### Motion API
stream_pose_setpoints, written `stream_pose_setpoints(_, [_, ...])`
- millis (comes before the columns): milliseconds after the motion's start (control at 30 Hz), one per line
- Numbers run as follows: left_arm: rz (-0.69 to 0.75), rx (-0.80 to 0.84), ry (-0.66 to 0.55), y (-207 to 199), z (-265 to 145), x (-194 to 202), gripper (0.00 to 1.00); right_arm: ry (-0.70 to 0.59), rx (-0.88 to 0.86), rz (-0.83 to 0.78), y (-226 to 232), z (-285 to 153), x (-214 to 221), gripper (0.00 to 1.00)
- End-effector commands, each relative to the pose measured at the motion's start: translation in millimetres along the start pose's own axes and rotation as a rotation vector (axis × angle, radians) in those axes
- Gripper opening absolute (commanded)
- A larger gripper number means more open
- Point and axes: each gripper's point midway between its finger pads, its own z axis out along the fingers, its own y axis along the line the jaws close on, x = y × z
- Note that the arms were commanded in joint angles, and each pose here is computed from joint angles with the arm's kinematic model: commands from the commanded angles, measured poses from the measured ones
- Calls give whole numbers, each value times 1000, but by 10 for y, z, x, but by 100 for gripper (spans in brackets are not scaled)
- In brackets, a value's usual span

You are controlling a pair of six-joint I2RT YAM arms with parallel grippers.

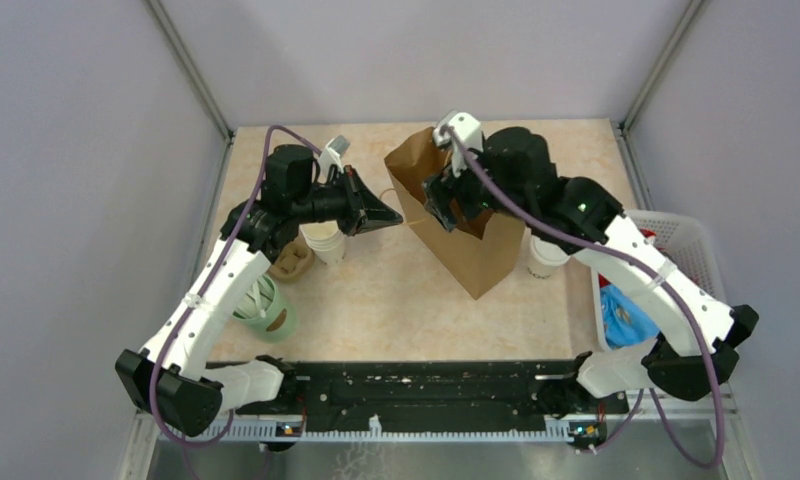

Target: Pack the takeout coffee

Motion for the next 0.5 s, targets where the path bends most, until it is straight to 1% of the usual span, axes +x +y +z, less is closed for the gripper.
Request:
stream_pose_setpoints(0, [22,33,-13,-78,-57,-3,0,-3,342,-276,-447,-56,-94,73])
stream_pose_setpoints(100, [21,33,-17,-84,-65,-5,0,41,486,-370,-529,-3,-57,63])
stream_pose_setpoints(133, [21,32,-18,-85,-69,-6,0,51,528,-377,-565,-2,-60,58])
stream_pose_setpoints(200, [21,26,-19,-71,-65,-7,0,50,553,-361,-581,15,-110,47])
stream_pose_setpoints(233, [20,20,-19,-56,-65,-4,0,41,546,-351,-566,27,-138,39])
stream_pose_setpoints(267, [18,13,-20,-38,-64,-2,0,27,521,-339,-528,36,-172,28])
stream_pose_setpoints(300, [16,5,-20,-16,-66,6,0,15,481,-317,-470,45,-199,10])
stream_pose_setpoints(333, [15,-4,-22,12,-65,10,0,-9,429,-280,-410,31,-265,0])
stream_pose_setpoints(400, [10,-27,-26,84,-70,31,0,-59,254,-124,-285,10,-381,0])
stream_pose_setpoints(467, [5,-49,-24,156,-73,60,0,-83,61,143,-367,-6,-430,0])
